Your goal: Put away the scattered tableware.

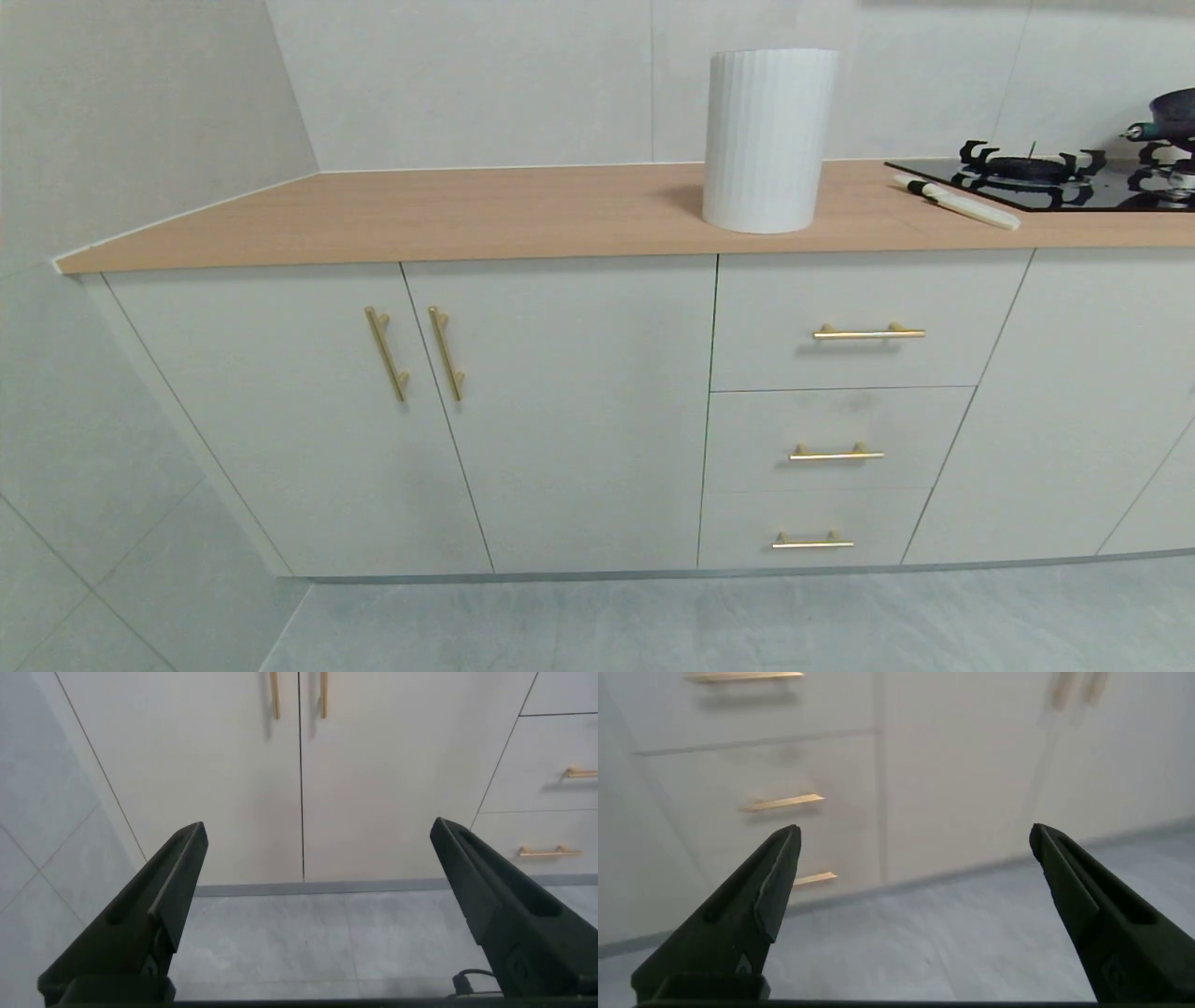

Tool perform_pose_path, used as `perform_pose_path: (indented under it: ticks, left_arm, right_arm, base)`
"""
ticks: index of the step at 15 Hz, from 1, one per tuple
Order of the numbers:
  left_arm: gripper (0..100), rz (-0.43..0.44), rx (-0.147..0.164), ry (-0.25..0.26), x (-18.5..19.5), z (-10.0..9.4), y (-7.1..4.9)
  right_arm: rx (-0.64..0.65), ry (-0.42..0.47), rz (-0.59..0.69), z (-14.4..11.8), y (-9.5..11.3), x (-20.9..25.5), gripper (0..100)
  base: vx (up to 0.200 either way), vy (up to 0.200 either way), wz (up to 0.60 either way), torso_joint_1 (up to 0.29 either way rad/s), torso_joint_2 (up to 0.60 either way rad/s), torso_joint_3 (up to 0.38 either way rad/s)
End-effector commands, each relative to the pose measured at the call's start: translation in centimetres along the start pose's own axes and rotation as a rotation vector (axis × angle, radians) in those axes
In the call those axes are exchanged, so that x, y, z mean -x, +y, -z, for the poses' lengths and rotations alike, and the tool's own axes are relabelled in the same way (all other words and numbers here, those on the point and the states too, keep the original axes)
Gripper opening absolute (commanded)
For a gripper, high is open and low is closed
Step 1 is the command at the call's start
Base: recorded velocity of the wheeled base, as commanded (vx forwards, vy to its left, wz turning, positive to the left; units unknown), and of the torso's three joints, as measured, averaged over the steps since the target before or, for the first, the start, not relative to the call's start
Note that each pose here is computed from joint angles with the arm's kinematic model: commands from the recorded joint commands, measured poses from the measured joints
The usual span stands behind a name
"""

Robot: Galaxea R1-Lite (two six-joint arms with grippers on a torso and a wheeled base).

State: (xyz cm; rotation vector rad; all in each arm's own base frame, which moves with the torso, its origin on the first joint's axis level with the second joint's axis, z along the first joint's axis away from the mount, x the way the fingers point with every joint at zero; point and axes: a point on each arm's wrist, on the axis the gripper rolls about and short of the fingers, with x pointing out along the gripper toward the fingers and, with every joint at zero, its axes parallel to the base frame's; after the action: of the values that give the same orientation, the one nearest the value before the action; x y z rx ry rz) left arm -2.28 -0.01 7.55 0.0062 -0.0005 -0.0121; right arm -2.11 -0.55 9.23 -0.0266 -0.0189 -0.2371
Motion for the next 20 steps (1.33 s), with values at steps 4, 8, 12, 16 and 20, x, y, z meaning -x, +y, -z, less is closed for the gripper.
perform_pose_path:
  ticks: [4, 8, 12, 16, 20]
  left_arm:
    - [100, 0.000, 0.000, 0.000, 0.00, 0.00, 0.00]
    - [100, 0.000, -0.001, 0.000, 0.00, 0.00, 0.00]
    - [100, 0.000, -0.001, 0.000, 0.00, 0.00, 0.00]
    - [100, 0.002, -0.005, 0.002, 0.00, 0.01, 0.00]
    - [100, 0.000, -0.001, 0.000, 0.00, 0.00, 0.00]
  right_arm:
    - [-0.007, -0.046, -0.150, 1.01, 0.33, 0.30, 100]
    - [0.008, 0.001, -0.188, 1.49, 0.43, 0.29, 100]
    - [0.035, -0.007, -0.237, 1.47, 0.53, 0.33, 100]
    - [0.037, -0.007, -0.238, 1.47, 0.53, 0.33, 100]
    - [0.037, -0.007, -0.238, 1.47, 0.53, 0.33, 100]
  base:
    - [0.000, 0.000, 0.00, 0.000, 0.00, 0.000]
    - [0.000, 0.000, 0.00, 0.000, 0.00, 0.000]
    - [0.000, 0.000, 0.00, 0.000, 0.00, 0.000]
    - [0.000, 0.000, 0.00, 0.000, 0.00, 0.000]
    - [0.150, 0.000, 0.00, 0.003, 0.00, -0.001]
